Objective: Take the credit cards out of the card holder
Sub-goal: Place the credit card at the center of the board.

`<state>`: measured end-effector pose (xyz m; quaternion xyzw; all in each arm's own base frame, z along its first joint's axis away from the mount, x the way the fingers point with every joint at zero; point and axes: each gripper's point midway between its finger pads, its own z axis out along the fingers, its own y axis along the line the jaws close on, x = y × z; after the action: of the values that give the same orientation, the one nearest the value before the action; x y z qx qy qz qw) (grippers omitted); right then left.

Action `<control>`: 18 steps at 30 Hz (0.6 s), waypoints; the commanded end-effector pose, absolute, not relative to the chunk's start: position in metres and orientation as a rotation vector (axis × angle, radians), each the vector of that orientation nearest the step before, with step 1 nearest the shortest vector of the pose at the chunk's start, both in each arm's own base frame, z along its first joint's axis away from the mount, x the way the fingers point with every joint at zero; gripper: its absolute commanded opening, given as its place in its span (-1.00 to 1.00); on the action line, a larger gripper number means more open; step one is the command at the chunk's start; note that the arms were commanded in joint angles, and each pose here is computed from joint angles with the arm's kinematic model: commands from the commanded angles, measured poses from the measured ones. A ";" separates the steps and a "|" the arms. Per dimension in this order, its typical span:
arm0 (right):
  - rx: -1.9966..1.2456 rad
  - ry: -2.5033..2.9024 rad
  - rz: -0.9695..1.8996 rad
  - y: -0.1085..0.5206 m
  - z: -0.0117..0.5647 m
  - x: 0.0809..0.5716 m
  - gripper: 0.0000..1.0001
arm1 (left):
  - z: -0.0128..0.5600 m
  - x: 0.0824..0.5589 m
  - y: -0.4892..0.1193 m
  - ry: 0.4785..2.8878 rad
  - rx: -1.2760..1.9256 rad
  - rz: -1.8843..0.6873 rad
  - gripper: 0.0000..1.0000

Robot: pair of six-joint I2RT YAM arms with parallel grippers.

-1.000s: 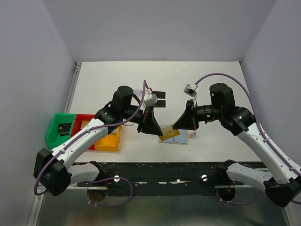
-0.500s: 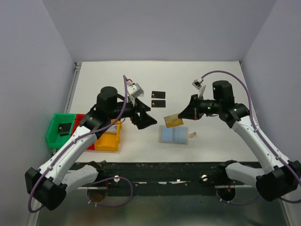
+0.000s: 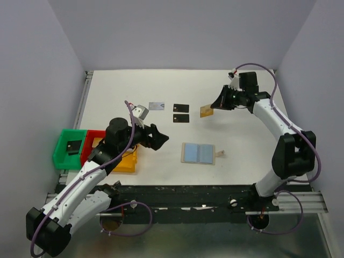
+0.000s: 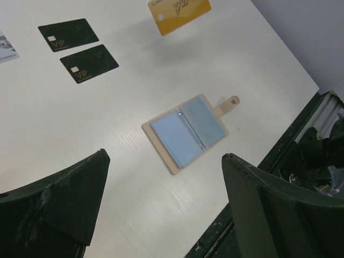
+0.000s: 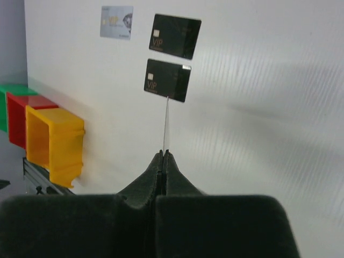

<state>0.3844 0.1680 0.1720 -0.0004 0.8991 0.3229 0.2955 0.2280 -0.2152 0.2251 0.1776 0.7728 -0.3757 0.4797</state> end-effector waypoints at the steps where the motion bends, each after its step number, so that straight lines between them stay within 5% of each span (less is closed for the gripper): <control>1: -0.120 2.332 0.849 0.174 0.175 0.425 -0.99 | 0.231 0.234 -0.209 1.851 0.349 -0.897 0.97; 18: -0.038 2.589 0.930 0.177 0.098 0.478 -0.99 | 0.207 0.237 -0.214 1.931 0.368 -0.897 0.98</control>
<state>0.4750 0.1740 0.0918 -0.0064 0.9259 0.3140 0.2099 0.2332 -0.2124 0.2108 0.1535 0.7844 -0.3680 0.4751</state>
